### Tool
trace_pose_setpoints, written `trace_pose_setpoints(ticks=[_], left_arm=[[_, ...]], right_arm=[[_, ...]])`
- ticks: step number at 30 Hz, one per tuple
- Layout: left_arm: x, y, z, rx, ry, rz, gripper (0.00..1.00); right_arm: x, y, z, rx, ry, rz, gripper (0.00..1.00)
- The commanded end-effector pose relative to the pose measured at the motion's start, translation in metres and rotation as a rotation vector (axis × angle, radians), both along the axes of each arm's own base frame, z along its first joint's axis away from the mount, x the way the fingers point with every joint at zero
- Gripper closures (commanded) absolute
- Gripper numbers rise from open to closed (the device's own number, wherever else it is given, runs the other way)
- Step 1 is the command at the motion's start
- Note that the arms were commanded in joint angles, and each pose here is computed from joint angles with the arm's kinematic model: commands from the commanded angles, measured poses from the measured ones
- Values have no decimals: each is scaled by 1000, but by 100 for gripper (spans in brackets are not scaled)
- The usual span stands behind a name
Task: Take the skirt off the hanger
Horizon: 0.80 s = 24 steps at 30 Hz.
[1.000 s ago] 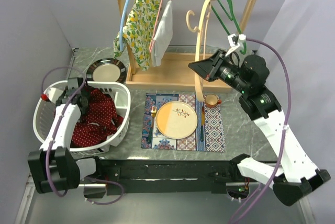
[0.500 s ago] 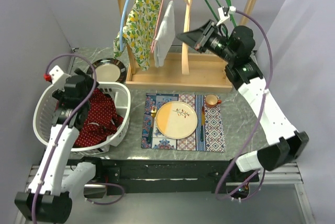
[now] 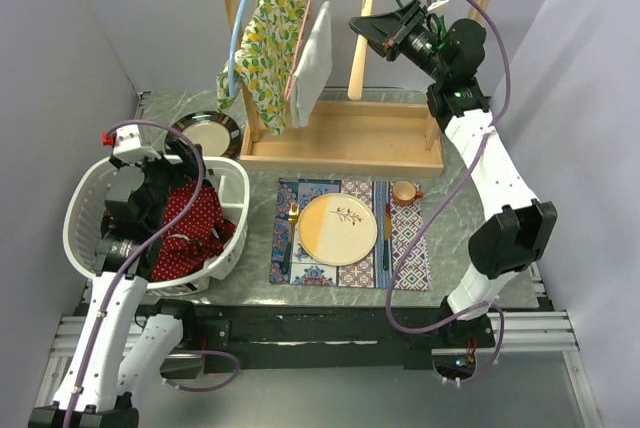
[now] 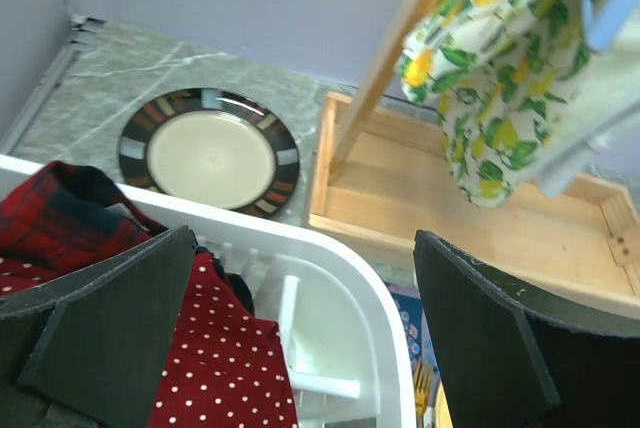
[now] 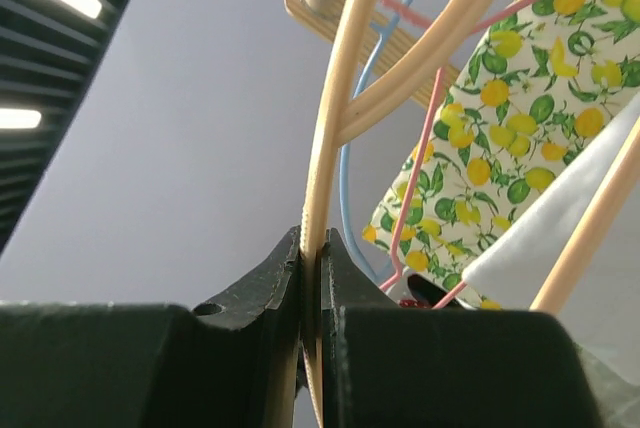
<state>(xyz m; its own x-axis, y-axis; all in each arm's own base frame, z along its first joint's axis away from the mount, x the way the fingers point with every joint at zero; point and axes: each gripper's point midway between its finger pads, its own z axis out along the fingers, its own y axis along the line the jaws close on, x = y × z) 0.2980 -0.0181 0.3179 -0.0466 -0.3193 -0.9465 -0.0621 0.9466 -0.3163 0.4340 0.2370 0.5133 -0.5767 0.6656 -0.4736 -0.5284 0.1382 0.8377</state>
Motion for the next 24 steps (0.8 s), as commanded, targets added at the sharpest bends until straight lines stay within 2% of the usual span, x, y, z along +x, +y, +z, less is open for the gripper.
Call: trace_pose_setpoints(ticks=[1,9,12,13,16,21,24], left_arm=[[-1,-17,7,20,-49,-102,3],[-4,-14,5,33,-43,-90,3],[-5,-16,6,29,-52,-100,3],[-5,-17,6,28,-50,-105,3],[-3,-18,3,32,-38,-112,3],[-2,-19,0,33,-22,-121,3],[-3,-23,0,32,-25,-139,3]], right_arm=[[-2,-10,33,91,-86,41,100],[18,-14,11,130,6,68,99],[15,-17,7,97,24,38,87],[14,-19,6,81,17,25,73],[3,-25,4,52,24,-9,54],[-23,-38,-10,-41,61,-101,43],[-41,-47,-24,-118,79,-159,41]])
